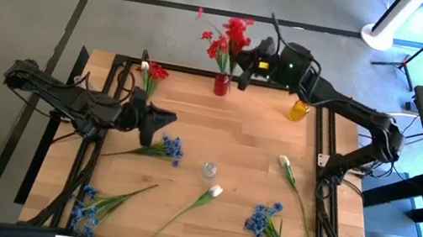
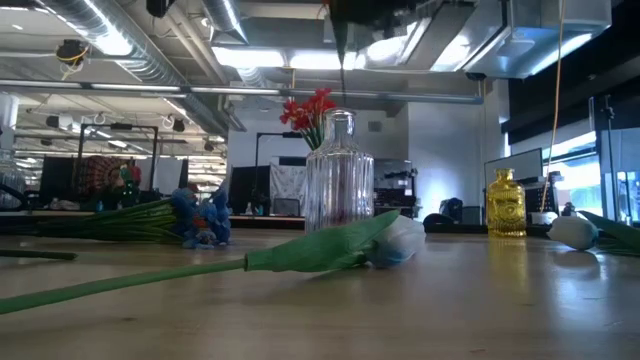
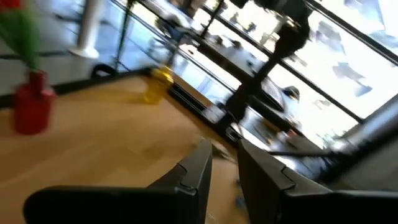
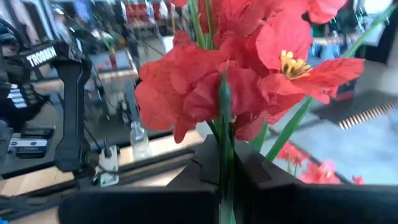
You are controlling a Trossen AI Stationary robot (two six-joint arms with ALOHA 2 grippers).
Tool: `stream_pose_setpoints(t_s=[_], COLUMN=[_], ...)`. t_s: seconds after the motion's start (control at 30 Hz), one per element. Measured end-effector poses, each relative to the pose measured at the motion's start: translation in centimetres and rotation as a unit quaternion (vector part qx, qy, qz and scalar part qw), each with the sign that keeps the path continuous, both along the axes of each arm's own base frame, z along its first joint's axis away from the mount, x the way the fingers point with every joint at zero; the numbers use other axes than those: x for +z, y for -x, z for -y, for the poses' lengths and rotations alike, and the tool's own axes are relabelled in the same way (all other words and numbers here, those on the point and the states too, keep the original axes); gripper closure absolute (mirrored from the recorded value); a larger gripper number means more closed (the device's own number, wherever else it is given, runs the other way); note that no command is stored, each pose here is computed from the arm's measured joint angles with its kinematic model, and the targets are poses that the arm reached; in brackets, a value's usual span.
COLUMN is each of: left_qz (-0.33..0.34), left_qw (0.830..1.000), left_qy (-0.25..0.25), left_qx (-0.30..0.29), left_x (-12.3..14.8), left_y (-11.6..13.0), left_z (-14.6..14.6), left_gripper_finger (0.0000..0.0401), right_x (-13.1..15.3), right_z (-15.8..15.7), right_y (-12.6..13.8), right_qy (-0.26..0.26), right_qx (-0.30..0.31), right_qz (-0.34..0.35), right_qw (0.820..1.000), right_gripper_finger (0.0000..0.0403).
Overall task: Sort flowers into vase by color
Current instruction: Put the bottom red flower into the red vase
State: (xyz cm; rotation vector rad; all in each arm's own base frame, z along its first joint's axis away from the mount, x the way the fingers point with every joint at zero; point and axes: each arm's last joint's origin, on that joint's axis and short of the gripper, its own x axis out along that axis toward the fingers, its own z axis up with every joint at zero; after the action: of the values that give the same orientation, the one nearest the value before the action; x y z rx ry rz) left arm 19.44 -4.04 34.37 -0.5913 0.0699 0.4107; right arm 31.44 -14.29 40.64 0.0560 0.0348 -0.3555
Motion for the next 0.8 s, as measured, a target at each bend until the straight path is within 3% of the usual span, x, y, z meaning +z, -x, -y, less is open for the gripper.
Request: stream_pose_setpoints(t_s=[0.27,0.47,0.8], left_qz=[0.013,-0.005,-0.118], left_qw=[0.993,0.986,0.965], left_qy=[-0.013,-0.015,-0.026], left_qx=[0.115,0.166,0.232], left_x=[0.2,-0.3,-2.3], left_y=[-0.2,-0.6,-0.1], left_z=[-2.0,-4.0,-7.7], left_gripper_finger=[0.0327,0.0327,0.0327], right_x=[-3.6,-6.5,-9.7], right_z=[5.0,6.5,7.6], right_y=[2.3,3.0,1.4], right_qy=[0.075,0.069,0.067], right_qx=[-0.01,-0.016,-0.021], right_qz=[0.094,0.102,0.126], right_qw=[0.993,0.992,0.99], right_gripper_finger=[0.0396,0.039,0.0391])
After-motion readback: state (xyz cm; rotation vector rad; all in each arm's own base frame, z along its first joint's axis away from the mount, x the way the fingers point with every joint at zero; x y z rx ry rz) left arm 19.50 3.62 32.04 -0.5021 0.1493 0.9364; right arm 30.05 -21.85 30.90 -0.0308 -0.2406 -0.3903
